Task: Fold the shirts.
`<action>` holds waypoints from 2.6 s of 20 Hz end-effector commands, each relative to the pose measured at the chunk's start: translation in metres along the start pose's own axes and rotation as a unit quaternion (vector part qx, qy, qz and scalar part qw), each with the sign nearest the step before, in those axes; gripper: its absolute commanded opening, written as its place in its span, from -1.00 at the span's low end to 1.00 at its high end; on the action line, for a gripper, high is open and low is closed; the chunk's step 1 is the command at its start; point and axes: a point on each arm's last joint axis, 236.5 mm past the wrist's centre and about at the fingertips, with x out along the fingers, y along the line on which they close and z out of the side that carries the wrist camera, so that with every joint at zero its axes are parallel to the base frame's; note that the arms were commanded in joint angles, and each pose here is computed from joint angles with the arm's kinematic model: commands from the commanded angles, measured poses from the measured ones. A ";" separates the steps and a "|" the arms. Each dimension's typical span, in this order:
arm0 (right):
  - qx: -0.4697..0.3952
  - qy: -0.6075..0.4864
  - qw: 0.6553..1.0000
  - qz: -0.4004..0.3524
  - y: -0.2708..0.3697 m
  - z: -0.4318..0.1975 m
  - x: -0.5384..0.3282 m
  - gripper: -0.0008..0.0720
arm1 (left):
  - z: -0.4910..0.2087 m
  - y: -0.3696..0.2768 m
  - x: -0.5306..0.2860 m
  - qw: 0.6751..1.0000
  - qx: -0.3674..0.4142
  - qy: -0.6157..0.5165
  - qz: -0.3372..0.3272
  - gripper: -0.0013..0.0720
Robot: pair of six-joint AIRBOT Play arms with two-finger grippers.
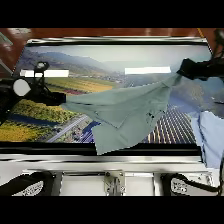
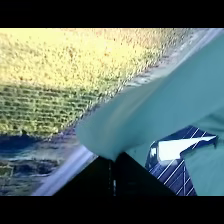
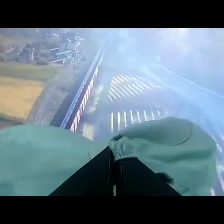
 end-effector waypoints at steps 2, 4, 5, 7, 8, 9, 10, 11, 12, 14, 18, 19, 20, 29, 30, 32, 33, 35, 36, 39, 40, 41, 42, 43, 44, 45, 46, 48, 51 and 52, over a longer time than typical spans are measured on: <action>0.082 0.048 0.995 0.022 -0.010 -0.031 0.105 -0.11 | -0.046 0.001 0.033 0.993 0.026 0.119 -0.007 -0.87; 0.058 0.111 0.991 0.047 0.000 -0.059 0.094 0.89 | -0.046 0.005 0.021 0.992 0.039 0.120 -0.007 -0.87; 0.036 0.171 0.983 0.057 0.005 -0.085 0.074 0.89 | -0.043 0.008 0.011 0.992 0.041 0.115 -0.007 -0.87; -0.003 0.287 0.958 0.023 -0.011 -0.140 0.033 0.89 | -0.033 0.014 -0.009 0.994 0.051 0.093 -0.007 -0.87; 0.007 0.329 0.944 0.007 -0.018 -0.174 0.017 0.89 | -0.027 0.016 -0.020 0.995 0.055 0.079 -0.006 -0.87; 0.030 0.354 0.935 0.013 -0.014 -0.211 0.008 0.89 | -0.022 0.018 -0.030 0.996 0.061 0.070 -0.006 -0.87; 0.061 0.364 0.929 0.032 -0.005 -0.247 0.003 0.89 | -0.018 0.020 -0.040 0.996 0.064 0.059 -0.005 -0.87; 0.110 0.363 0.923 0.066 0.013 -0.283 0.002 0.89 | -0.013 0.020 -0.049 0.997 0.065 0.046 -0.004 -0.87; 0.162 0.351 0.917 0.096 0.029 -0.308 0.004 0.89 | -0.010 0.020 -0.056 0.997 0.070 0.034 -0.004 -0.87; 0.248 0.313 0.909 0.121 0.046 -0.344 0.014 0.89 | -0.009 0.015 -0.062 0.997 0.072 0.023 -0.011 -0.87; 0.255 0.333 0.903 0.088 0.055 -0.405 0.026 0.89 | -0.006 0.009 -0.061 0.996 0.081 0.017 -0.025 -0.87; 0.248 0.327 0.909 0.078 0.057 -0.408 0.031 0.89 | -0.004 0.008 -0.061 0.996 0.080 0.012 -0.027 -0.87; 0.246 0.317 0.913 0.068 0.059 -0.408 0.037 0.89 | -0.001 0.008 -0.061 0.996 0.080 0.007 -0.027 -0.87; 0.302 0.255 0.918 0.036 0.080 -0.413 0.082 -0.19 | 0.003 0.000 -0.062 0.996 0.078 -0.004 -0.042 -0.87; 0.299 0.249 0.920 0.043 0.084 -0.408 0.082 -0.82 | 0.003 0.000 -0.062 0.996 0.078 -0.005 -0.042 -0.87; 0.218 0.216 0.947 0.098 0.105 -0.374 0.074 -0.82 | 0.008 0.004 -0.066 0.996 0.078 -0.012 -0.039 -0.87; 0.169 0.183 0.960 0.131 0.119 -0.345 0.064 -0.82 | 0.015 0.007 -0.074 0.995 0.085 -0.026 -0.036 -0.87; 0.053 0.056 0.978 0.196 0.150 -0.253 0.017 -0.82 | 0.041 0.015 -0.105 0.994 0.078 -0.073 -0.027 -0.87; 0.007 -0.025 0.976 0.217 0.164 -0.200 -0.024 -0.82 | 0.060 0.021 -0.131 0.991 0.073 -0.111 -0.019 -0.87; -0.053 -0.320 0.918 0.231 0.189 -0.053 -0.222 -0.82 | 0.114 0.018 -0.251 0.963 0.027 -0.267 -0.032 -0.87; -0.056 -0.399 0.884 0.239 0.200 -0.029 -0.298 -0.82 | 0.124 0.009 -0.299 0.945 0.011 -0.324 -0.052 -0.87; -0.078 -0.454 0.855 0.239 0.212 -0.021 -0.358 -0.82 | 0.128 -0.003 -0.351 0.922 0.014 -0.382 -0.065 -0.87; -0.106 -0.488 0.836 0.229 0.223 -0.022 -0.405 -0.82 | 0.126 -0.012 -0.396 0.898 0.027 -0.435 -0.067 -0.87; -0.122 -0.500 0.831 0.212 0.229 -0.026 -0.431 -0.82 | 0.118 -0.020 -0.438 0.870 0.035 -0.487 -0.065 -0.87; -0.123 -0.502 0.835 0.188 0.228 -0.029 -0.448 -0.82 | 0.109 -0.024 -0.468 0.847 0.034 -0.526 -0.066 -0.87; -0.115 -0.496 0.845 0.164 0.223 -0.033 -0.454 -0.82 | 0.096 -0.026 -0.489 0.830 0.027 -0.554 -0.067 -0.87; -0.108 -0.492 0.853 0.136 0.214 -0.035 -0.454 -0.82 | 0.084 -0.027 -0.496 0.823 0.022 -0.563 -0.067 -0.87; -0.104 -0.471 0.872 0.089 0.197 -0.039 -0.443 -0.82 | 0.061 -0.020 -0.482 0.836 0.015 -0.547 -0.049 -0.87; -0.075 -0.401 0.910 0.072 0.179 -0.042 -0.404 -0.82 | 0.034 0.010 -0.418 0.895 -0.005 -0.447 0.005 -0.87; -0.071 -0.377 0.920 0.080 0.180 -0.043 -0.391 -0.82 | 0.026 0.015 -0.394 0.915 -0.010 -0.403 0.011 -0.87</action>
